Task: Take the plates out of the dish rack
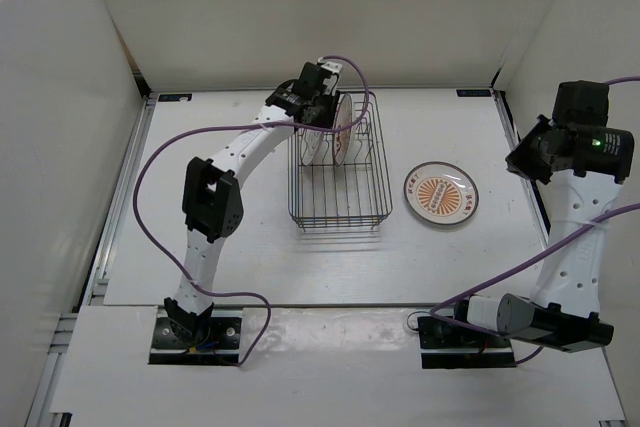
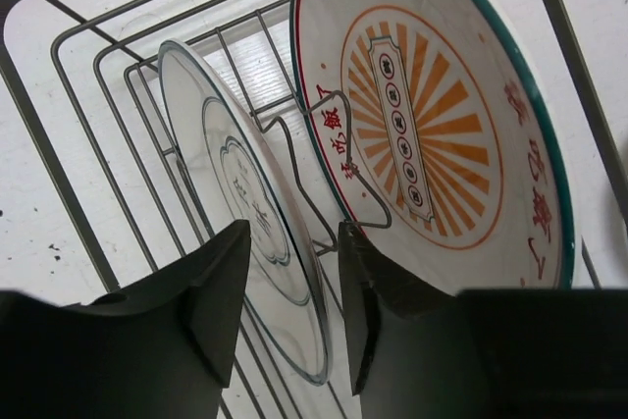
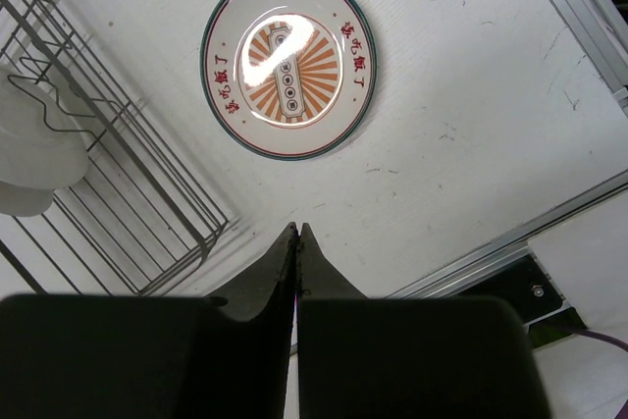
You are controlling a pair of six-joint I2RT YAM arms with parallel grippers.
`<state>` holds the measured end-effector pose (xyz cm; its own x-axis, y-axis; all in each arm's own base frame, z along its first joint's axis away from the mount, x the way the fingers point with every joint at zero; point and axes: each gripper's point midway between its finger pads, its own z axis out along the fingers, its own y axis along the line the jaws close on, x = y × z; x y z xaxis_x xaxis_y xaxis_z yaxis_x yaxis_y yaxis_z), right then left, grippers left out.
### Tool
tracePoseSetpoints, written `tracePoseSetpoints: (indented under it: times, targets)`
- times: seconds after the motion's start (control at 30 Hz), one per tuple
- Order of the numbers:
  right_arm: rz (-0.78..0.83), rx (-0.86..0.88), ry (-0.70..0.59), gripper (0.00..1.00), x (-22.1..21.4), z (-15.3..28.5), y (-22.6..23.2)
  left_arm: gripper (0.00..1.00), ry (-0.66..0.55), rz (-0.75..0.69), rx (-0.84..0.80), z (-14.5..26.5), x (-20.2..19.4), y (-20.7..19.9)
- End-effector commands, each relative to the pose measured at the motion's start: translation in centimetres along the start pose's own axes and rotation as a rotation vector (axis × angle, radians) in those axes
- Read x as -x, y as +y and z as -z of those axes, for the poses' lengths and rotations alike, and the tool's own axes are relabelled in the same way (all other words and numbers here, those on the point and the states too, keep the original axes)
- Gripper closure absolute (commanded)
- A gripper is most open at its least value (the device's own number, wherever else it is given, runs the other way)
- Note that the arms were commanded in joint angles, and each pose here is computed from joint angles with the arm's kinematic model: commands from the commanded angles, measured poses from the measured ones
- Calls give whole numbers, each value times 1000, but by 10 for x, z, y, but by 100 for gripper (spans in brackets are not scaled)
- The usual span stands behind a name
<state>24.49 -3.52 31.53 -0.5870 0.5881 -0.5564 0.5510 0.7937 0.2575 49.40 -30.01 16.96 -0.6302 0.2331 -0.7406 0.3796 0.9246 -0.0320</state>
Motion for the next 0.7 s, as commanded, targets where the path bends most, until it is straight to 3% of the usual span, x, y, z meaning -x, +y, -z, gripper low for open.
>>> tracePoseSetpoints:
  times: [0.0,0.17,0.3,0.67]
  targets:
    - [14,-141,234,100,-56,20,-33,52,-75,21,-13,22,26,3]
    - [4,-160,252,100,-61,17,-37,64,-121,0,-15,33,39,7]
    - [0,-155,256,100,-63,17,-36,82,-182,7,-16,46,57,11]
    - [1,-149,278,100,-69,14,-36,88,-386,55,-26,105,113,20]
